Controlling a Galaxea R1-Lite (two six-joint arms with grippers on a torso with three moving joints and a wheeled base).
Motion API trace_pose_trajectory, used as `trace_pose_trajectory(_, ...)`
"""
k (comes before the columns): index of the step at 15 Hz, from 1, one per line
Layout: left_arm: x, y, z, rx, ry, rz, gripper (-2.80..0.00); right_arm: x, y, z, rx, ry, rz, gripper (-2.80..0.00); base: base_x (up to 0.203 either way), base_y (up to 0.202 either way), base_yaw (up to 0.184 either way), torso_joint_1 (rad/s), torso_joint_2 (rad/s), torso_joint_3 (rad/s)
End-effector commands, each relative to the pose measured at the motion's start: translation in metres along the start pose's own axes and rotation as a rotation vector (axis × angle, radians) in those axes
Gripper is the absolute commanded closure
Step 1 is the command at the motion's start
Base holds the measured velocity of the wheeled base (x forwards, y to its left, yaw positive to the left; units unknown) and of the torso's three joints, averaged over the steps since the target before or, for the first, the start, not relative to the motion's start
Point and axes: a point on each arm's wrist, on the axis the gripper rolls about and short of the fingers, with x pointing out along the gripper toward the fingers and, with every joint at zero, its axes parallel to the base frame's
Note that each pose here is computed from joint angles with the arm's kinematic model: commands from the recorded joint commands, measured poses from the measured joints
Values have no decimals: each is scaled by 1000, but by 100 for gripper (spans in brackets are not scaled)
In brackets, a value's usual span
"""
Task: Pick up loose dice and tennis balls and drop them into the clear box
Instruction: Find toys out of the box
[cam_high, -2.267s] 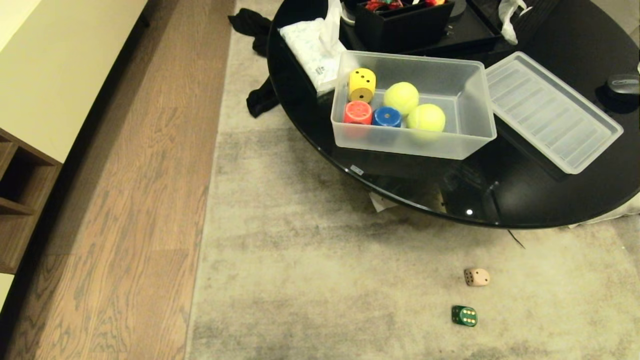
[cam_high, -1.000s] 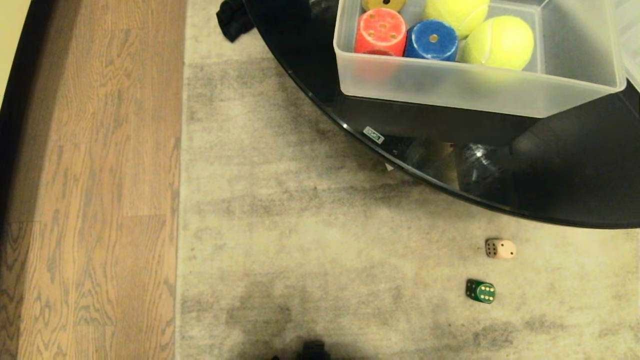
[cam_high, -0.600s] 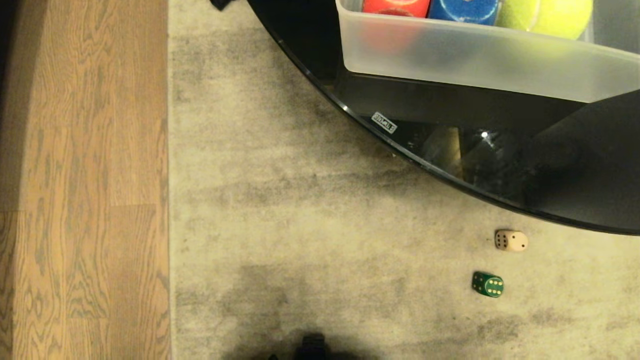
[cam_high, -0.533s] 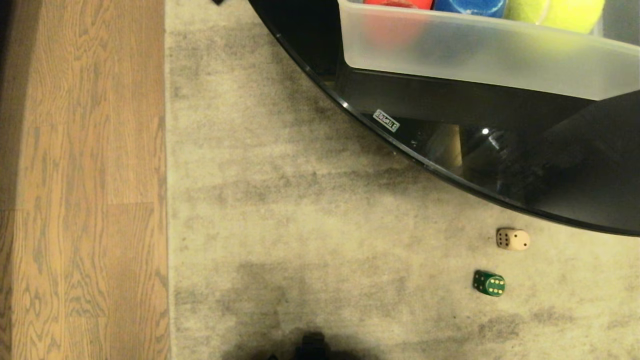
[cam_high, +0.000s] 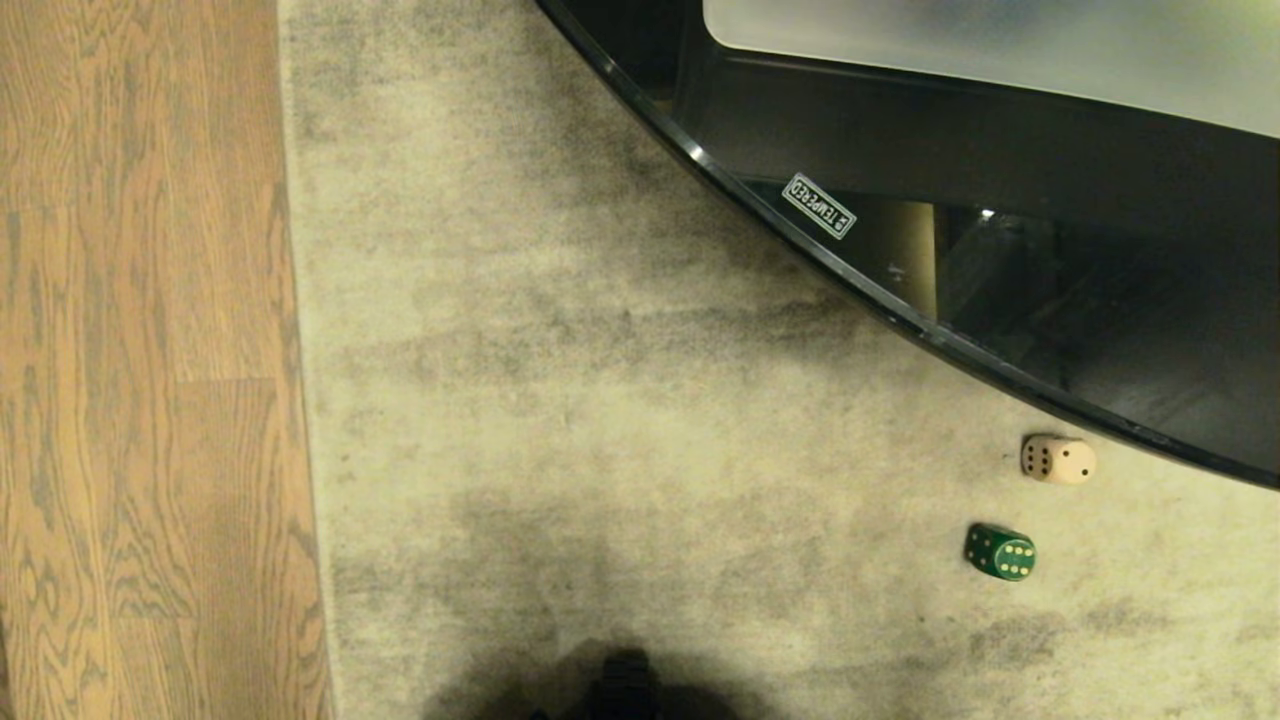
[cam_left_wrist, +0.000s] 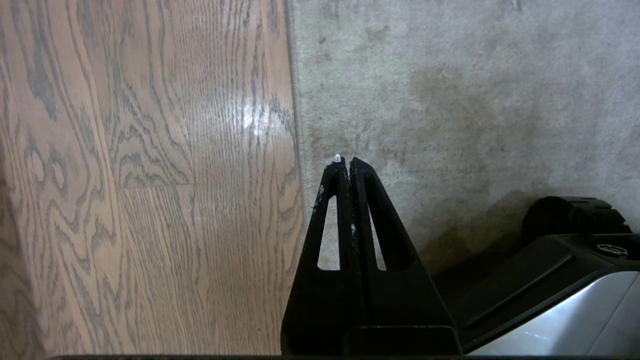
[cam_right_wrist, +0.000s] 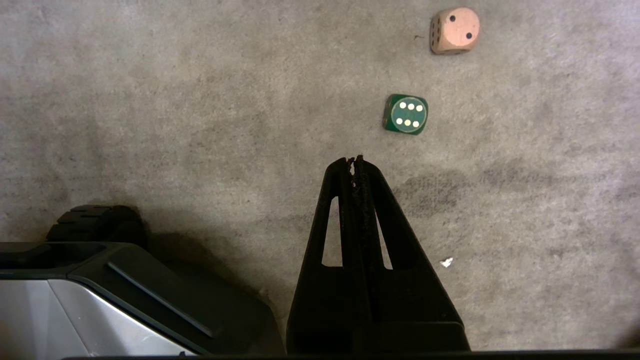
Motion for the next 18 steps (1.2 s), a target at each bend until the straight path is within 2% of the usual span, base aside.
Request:
trace_pose_trajectory(1,0,0,-1,0,6,0,0,0,0,0,-1,0,0,0,0,0,0,-2,3,-42)
trace_pose_trajectory(10,0,0,-1,2,4,0,0,0,0,0,-7,-2,0,0,0,0,0,1,2,-13)
trace_pose_trajectory(12,0,0,-1,0,4,0,0,-1,0,3,-34,-11,0,0,0,0,0,0,0,0)
trace_pose_trajectory(15,0,0,-1,2,6,0,0,-7,1,23,-44,-26,5,0,0,0,0,0,0,0)
trace_pose_trajectory(18,0,0,-1,2,6,0,0,-11,3,77,-45,-22,23,0,0,0,0,0,0,0)
